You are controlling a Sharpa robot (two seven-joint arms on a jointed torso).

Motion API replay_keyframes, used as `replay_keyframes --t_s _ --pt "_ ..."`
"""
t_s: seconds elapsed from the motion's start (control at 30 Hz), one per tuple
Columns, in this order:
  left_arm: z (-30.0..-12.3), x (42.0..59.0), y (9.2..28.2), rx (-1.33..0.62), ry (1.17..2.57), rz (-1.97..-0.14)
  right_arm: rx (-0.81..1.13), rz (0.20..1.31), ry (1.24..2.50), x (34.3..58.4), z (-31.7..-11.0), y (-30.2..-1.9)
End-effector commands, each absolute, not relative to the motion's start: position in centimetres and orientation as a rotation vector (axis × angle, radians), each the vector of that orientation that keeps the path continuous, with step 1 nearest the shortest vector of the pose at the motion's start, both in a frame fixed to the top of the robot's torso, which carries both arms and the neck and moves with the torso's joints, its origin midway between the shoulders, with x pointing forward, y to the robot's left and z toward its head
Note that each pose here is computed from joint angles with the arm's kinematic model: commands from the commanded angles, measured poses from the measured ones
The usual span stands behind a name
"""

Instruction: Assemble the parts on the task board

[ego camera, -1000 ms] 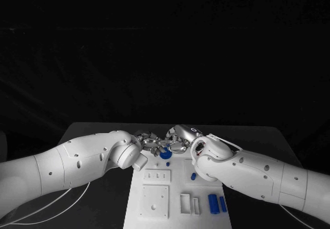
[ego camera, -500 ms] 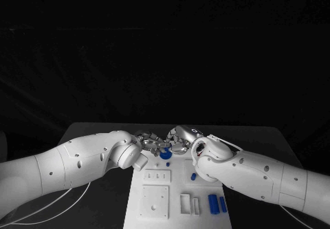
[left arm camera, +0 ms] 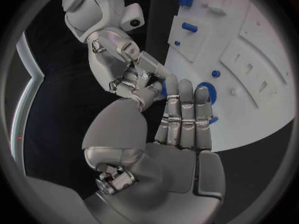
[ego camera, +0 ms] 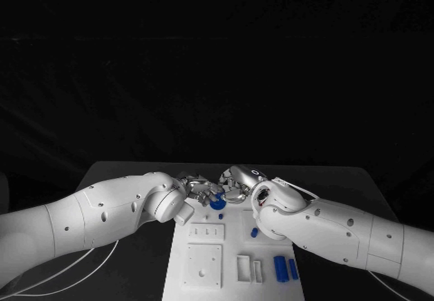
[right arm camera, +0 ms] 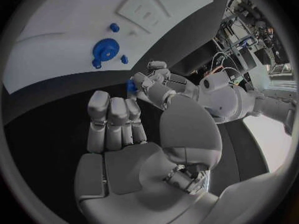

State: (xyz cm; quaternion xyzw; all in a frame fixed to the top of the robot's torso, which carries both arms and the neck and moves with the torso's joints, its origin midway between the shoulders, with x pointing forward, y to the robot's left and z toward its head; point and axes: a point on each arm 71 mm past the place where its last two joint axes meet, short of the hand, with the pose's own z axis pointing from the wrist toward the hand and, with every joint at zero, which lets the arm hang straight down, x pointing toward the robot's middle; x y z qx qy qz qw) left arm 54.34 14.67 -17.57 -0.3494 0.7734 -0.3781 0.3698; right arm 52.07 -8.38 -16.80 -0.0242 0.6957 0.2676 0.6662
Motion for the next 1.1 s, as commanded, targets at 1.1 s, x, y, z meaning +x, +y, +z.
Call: replay_keyframes --t_s 1.1 --pt "-17.51 53.97 13.84 -0.856 2.041 -1.019 -0.056 0.606 1.554 51.93 -16.86 -8.27"
